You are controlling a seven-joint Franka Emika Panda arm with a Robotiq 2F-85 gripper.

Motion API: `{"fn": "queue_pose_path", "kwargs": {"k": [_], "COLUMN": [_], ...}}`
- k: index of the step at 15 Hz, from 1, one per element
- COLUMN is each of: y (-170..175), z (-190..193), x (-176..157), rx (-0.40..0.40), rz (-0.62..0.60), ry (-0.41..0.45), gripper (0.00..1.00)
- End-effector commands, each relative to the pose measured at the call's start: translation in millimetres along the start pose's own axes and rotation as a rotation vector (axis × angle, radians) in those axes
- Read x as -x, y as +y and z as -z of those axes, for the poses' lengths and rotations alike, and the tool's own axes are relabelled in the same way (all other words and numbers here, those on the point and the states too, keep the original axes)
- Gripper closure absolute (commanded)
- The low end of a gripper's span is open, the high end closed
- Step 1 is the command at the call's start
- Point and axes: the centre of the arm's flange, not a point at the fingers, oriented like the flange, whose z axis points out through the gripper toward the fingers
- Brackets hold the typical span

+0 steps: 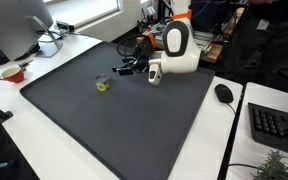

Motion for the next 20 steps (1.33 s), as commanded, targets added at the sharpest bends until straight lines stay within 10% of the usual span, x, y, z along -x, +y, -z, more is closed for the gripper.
{"fn": "queue_pose_path", "kwargs": {"k": [1,20], "y": [20.0,56.8], "z": [-24.1,-90.1], "x": [-29.3,-61.8], "rx": [0.037,-0.027], "rz": [0.084,0.136], "ry": [-0.032,0.097], "gripper": [0.0,0.0]}}
